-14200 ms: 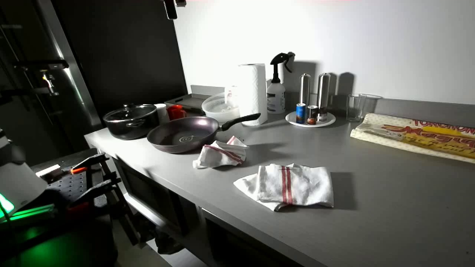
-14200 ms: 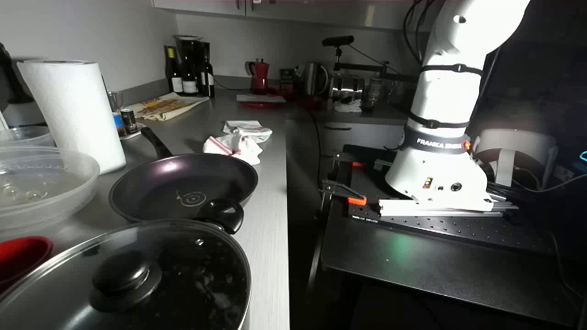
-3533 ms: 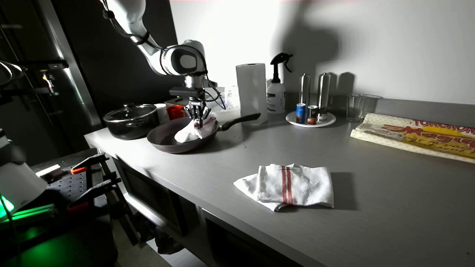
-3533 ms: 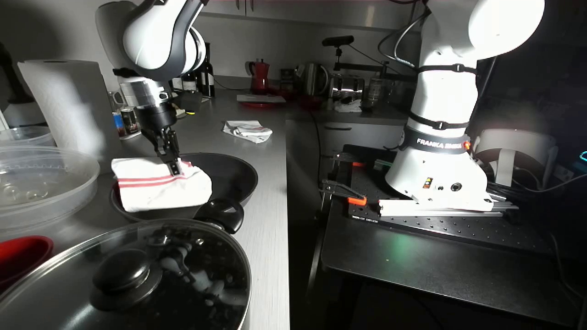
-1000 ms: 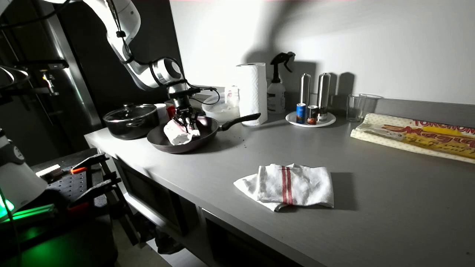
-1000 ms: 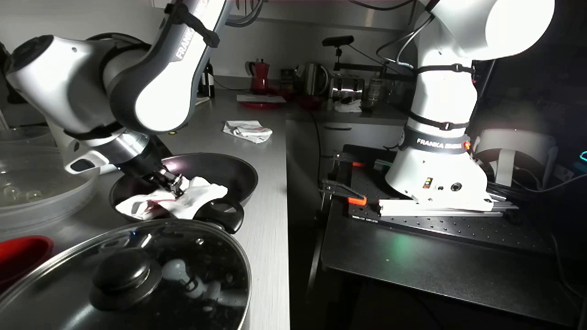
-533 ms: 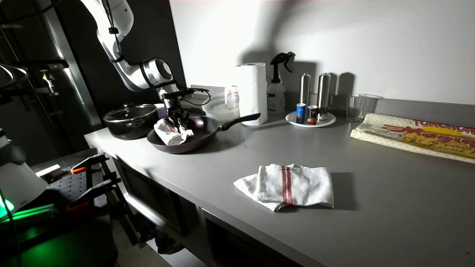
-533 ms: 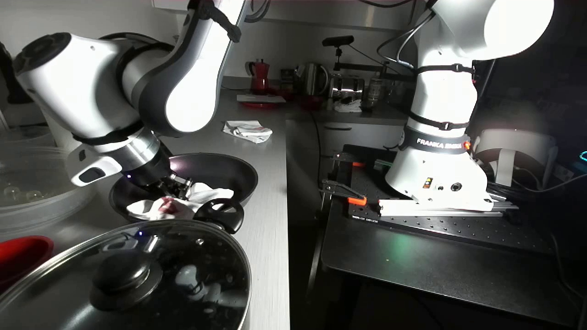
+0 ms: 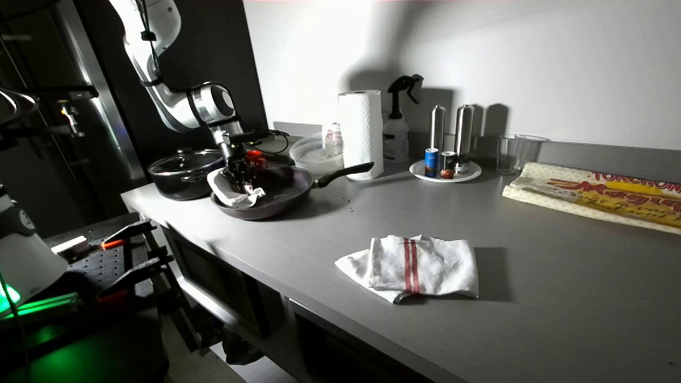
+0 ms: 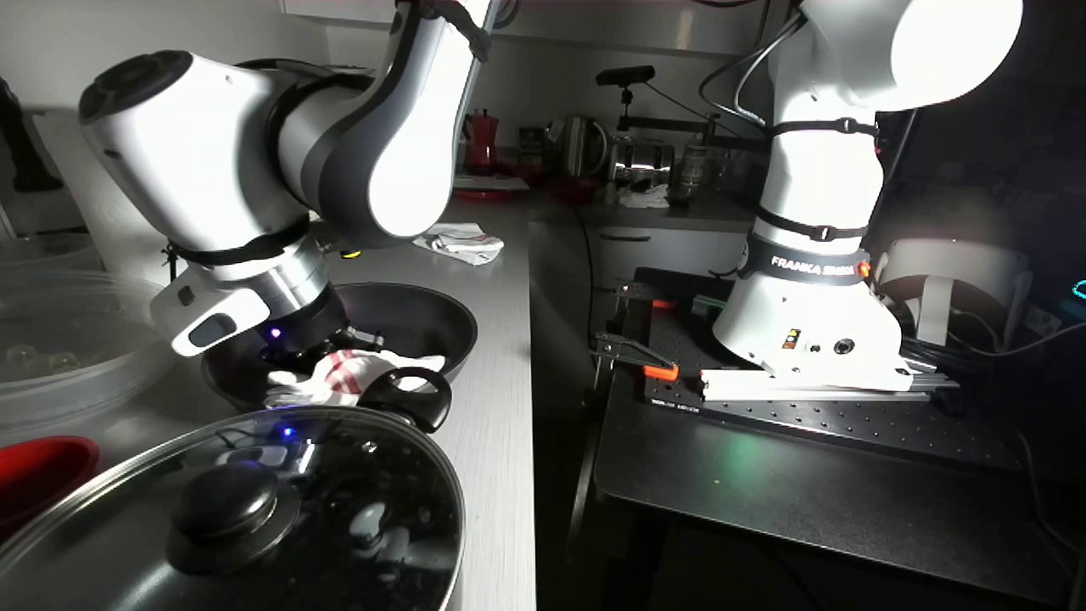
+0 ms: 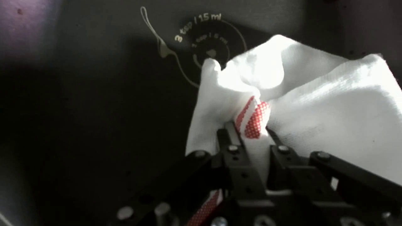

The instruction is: Clean the pan

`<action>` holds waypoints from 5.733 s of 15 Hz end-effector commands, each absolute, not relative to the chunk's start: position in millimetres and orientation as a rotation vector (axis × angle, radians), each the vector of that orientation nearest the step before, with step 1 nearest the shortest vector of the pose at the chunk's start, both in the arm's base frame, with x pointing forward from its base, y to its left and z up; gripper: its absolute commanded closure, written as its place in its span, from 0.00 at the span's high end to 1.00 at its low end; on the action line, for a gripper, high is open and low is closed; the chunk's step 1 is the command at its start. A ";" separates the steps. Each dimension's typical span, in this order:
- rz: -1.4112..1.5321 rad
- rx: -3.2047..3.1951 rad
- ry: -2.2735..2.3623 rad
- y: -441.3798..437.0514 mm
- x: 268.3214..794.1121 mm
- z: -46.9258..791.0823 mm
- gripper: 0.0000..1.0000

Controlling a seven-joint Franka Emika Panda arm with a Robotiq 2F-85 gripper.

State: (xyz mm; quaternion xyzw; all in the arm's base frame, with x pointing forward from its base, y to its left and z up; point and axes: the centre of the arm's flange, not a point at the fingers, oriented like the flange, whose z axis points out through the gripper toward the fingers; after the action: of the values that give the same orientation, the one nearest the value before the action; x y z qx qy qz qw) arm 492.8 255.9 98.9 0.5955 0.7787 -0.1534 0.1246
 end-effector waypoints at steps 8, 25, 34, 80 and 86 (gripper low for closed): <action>-0.453 1.754 2.398 245.9 463.9 73.9 0.04; -0.228 2.525 1.774 124.4 541.9 96.3 0.04; -0.097 2.755 1.322 44.3 559.7 105.0 0.04; -0.268 3.215 0.214 -161.8 609.3 182.8 0.04; -0.393 3.131 0.110 -139.8 620.9 146.1 0.04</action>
State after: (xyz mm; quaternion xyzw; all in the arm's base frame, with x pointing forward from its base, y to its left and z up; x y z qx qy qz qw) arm 603.4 -147.1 156.6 0.9937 0.0472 -0.0976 -0.0293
